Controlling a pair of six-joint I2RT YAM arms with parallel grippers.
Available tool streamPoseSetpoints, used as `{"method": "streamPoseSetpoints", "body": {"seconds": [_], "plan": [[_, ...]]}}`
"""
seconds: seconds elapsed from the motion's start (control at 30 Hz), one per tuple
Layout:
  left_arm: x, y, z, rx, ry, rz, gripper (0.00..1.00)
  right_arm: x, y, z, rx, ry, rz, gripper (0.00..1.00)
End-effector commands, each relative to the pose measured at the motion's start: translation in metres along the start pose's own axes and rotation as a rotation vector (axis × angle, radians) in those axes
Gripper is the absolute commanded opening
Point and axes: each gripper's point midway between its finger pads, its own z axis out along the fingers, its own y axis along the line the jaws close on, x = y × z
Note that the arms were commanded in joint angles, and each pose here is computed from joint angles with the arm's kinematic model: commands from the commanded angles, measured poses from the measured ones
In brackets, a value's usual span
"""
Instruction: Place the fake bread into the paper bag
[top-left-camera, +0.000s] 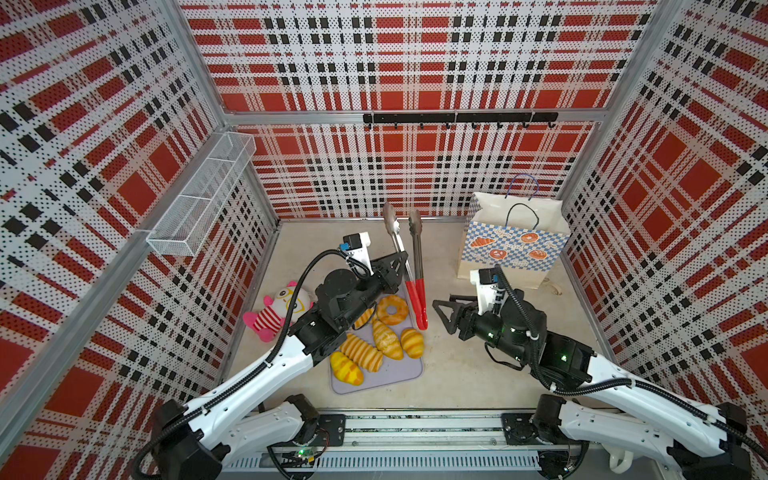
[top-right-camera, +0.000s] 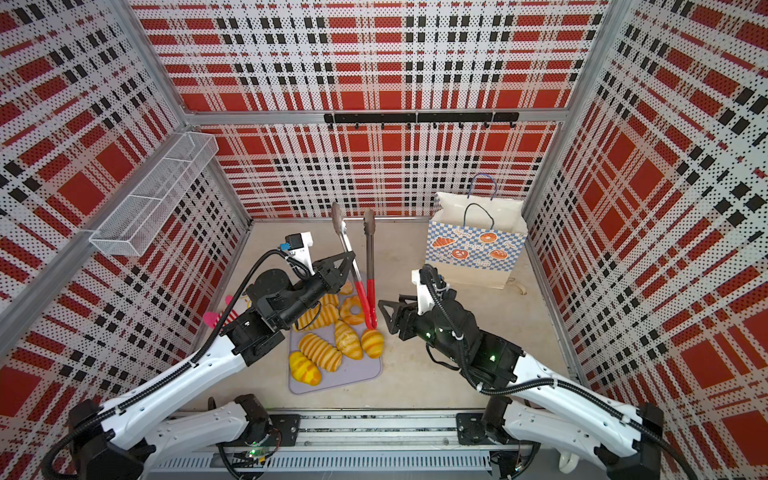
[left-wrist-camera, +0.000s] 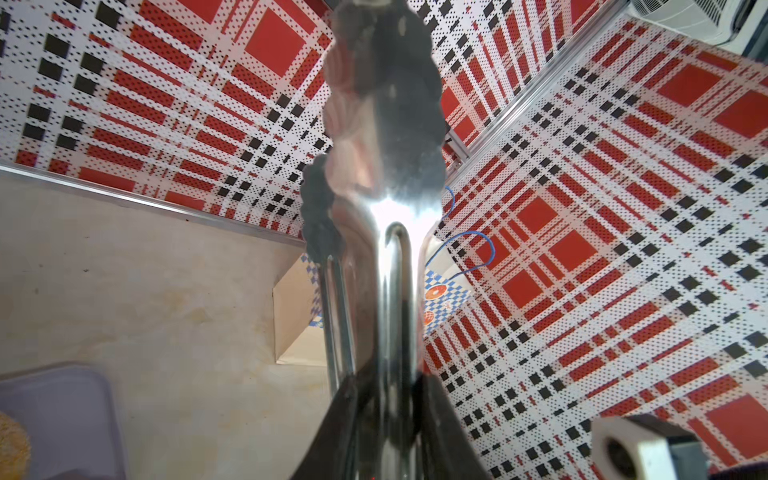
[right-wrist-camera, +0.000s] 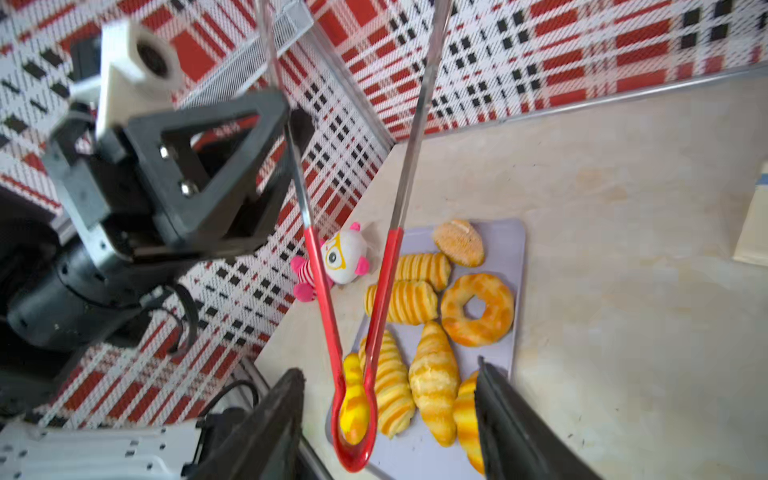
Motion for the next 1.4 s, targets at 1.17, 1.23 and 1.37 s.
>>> {"method": "streamPoseSetpoints", "body": {"seconds": [1.17, 1.23, 1.37], "plan": [[-0.017, -0.052, -0.009, 0.251, -0.024, -0.276, 0.07, -0.036, 0.031, 0.050, 0.001, 0.011, -0.080, 0.52], [-0.016, -0.052, -0.009, 0.255, -0.019, -0.277, 0.06, -0.032, 0.033, 0.053, -0.018, 0.026, -0.087, 0.52], [-0.017, -0.052, -0.010, 0.253, -0.023, -0.279, 0.06, -0.027, 0.031, 0.058, -0.009, 0.046, -0.103, 0.48]]}}
